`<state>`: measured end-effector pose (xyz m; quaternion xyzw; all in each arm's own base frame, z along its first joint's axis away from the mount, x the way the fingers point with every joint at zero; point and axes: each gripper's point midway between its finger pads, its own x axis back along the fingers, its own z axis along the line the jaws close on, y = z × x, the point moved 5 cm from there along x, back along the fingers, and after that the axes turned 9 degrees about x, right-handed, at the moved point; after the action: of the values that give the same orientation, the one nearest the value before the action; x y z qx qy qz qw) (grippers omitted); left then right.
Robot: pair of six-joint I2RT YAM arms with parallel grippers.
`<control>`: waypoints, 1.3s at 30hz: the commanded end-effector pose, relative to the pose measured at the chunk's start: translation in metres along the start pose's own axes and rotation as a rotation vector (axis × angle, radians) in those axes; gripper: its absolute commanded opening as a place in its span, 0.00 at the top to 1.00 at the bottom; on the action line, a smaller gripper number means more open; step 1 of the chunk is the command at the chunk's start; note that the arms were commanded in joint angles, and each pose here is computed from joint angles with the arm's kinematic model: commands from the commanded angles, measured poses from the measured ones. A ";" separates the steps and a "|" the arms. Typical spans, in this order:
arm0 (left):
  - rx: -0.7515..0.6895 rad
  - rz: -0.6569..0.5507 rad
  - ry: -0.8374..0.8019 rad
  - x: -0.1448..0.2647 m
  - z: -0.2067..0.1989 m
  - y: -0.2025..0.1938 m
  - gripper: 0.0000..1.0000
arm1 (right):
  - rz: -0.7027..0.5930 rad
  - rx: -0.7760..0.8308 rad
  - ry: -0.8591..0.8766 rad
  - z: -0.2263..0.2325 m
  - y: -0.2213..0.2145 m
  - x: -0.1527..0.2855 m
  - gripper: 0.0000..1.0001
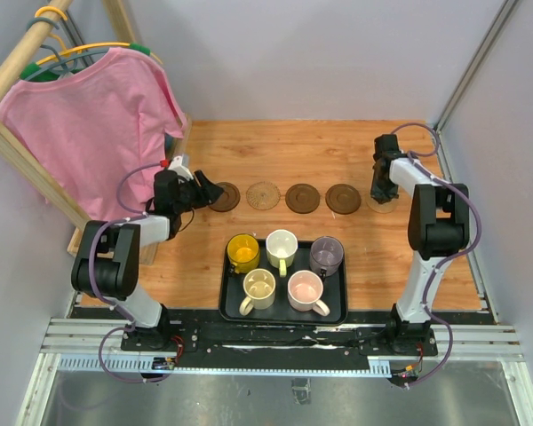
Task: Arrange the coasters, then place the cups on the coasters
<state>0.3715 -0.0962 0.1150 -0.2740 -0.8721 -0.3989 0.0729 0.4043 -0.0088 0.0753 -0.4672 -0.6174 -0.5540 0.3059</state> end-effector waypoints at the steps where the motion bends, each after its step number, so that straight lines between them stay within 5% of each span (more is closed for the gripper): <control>1: -0.029 -0.038 -0.009 -0.008 -0.001 0.014 0.51 | -0.029 0.003 -0.013 -0.012 0.004 0.026 0.97; 7: -0.031 -0.024 -0.027 -0.016 -0.002 0.015 0.61 | -0.112 0.017 -0.009 -0.007 0.016 0.056 0.96; 16: 0.010 0.027 -0.055 -0.035 0.006 0.005 0.96 | -0.216 0.086 0.114 0.028 0.018 0.078 0.98; 39: 0.044 0.082 -0.022 -0.058 0.023 -0.008 1.00 | -0.175 0.193 0.222 0.073 0.006 0.058 0.99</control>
<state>0.4070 -0.1090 0.0678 -0.3226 -0.8669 -0.3674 0.0970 0.4015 0.0672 0.1256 -0.3223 -0.6651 -0.5768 0.3479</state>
